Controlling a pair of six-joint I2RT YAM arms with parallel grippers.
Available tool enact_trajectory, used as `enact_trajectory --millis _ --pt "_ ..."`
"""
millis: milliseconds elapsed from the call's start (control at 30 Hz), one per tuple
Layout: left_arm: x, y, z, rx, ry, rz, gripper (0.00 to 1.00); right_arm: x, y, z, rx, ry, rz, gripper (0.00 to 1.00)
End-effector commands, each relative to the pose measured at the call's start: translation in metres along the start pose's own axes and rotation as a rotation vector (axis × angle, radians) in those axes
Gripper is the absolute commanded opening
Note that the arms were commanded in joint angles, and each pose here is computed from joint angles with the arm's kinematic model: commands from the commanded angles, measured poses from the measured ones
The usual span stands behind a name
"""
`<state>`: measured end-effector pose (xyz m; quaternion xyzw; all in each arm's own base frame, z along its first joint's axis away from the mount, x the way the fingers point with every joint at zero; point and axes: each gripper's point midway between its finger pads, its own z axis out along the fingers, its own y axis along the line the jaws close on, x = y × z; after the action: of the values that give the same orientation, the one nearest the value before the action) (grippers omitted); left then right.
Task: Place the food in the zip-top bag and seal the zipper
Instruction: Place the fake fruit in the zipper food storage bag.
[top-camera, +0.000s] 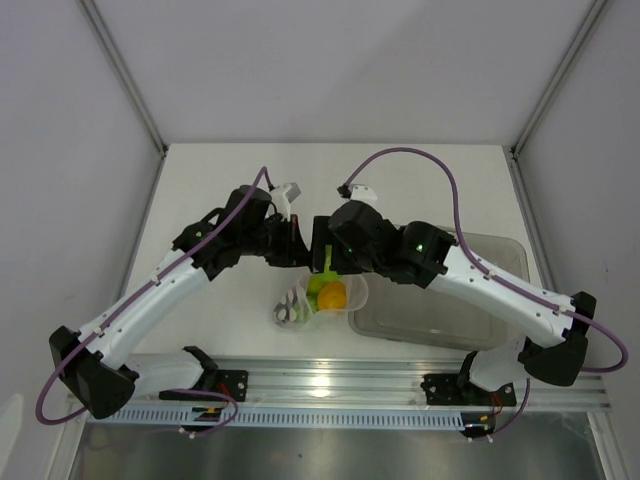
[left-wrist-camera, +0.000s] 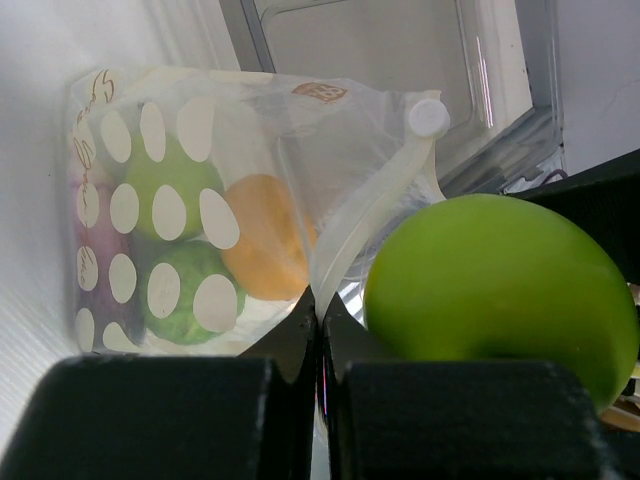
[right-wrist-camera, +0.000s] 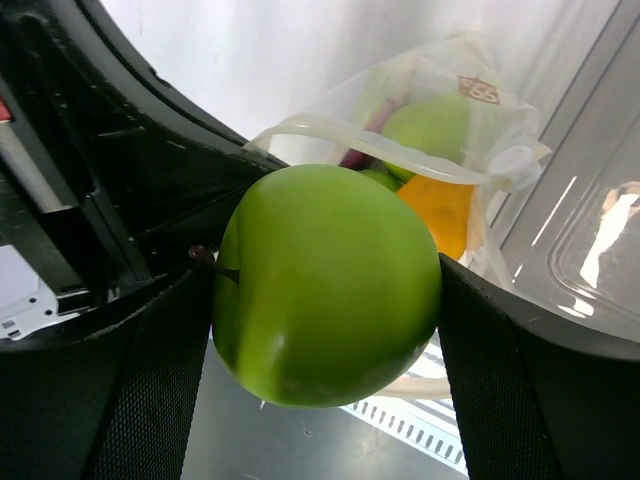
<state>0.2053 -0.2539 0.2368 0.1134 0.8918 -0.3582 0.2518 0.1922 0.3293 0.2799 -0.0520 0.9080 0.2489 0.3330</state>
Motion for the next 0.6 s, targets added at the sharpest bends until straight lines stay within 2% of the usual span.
enact_trajectory --millis 0,33,67,133,167,200,267,567 --pt "-0.009 -0.007 0.0 0.017 -0.033 0.005 0.01 -0.009 -0.006 -0.012 0.018 -0.049 -0.012 0.24" --pt "-0.01 -0.007 0.0 0.016 -0.034 0.004 0.01 -0.009 -0.006 -0.013 0.011 -0.05 -0.019 0.33" --pt "-0.011 -0.007 0.0 0.015 -0.036 0.003 0.01 -0.008 -0.006 -0.013 0.011 -0.043 -0.022 0.49" --pt "-0.01 -0.007 0.0 0.018 -0.032 0.002 0.01 -0.009 -0.01 -0.013 0.028 -0.051 -0.018 0.67" --pt "-0.01 -0.007 0.0 0.018 -0.034 0.003 0.01 -0.009 -0.012 -0.014 0.033 -0.054 -0.018 0.89" --pt "-0.01 -0.008 -0.001 0.02 -0.034 0.002 0.01 -0.01 -0.014 -0.015 0.042 -0.063 -0.019 0.96" --pt "-0.009 -0.009 -0.002 0.024 -0.035 0.004 0.01 -0.013 -0.019 -0.019 0.056 -0.076 -0.014 0.99" --pt "-0.009 -0.012 -0.005 0.037 -0.039 0.007 0.01 -0.033 -0.035 -0.038 0.101 -0.161 0.045 0.99"
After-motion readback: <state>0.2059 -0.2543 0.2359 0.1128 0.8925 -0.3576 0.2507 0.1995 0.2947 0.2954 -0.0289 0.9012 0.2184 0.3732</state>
